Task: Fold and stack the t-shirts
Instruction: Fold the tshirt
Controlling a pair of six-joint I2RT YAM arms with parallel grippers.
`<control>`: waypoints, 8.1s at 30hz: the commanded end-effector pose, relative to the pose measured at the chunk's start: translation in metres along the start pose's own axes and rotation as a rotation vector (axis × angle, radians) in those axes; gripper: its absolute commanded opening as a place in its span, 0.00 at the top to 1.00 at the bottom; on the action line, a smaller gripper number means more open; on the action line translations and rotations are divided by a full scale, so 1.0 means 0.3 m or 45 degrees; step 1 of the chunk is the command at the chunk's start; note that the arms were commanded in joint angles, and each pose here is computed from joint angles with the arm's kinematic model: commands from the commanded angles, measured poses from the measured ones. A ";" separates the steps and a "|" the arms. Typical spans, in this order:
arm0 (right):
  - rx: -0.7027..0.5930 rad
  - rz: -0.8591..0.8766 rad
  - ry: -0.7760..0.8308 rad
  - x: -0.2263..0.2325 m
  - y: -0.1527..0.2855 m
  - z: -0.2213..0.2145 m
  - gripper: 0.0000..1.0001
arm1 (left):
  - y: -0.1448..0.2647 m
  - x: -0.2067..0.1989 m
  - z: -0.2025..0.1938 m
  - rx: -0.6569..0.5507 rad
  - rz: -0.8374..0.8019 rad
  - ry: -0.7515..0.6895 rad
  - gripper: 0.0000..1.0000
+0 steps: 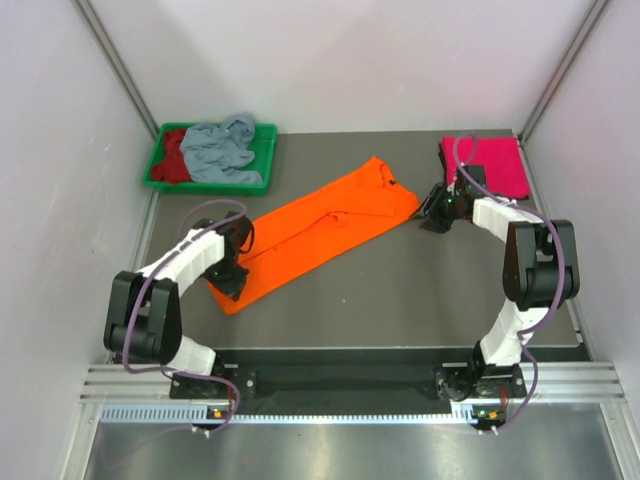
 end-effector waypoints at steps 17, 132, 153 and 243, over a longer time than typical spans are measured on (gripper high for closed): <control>-0.318 0.060 -0.136 -0.029 -0.099 0.072 0.52 | 0.301 -0.248 0.061 -0.065 -0.926 -0.492 1.00; 0.259 -0.044 -0.303 0.524 -0.064 -1.164 0.62 | 0.123 -0.299 0.251 -0.124 -0.864 -0.780 0.62; 0.266 -0.164 -0.332 0.473 -0.101 -1.211 0.72 | 0.178 -0.291 0.236 -0.107 -0.985 -0.778 0.63; 0.225 -0.203 0.126 -0.144 0.419 -1.120 1.00 | 0.071 0.041 -0.554 0.296 -1.013 -1.085 1.00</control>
Point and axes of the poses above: each gripper's point midway between its finger pads, its own y axis back along the fingers, its own x axis along the line the jaws close on, z = x × y, the point moved 6 cm from there along y, back along the fingers, and after that the axes turned 1 degree about y, right-handed, at the moved point
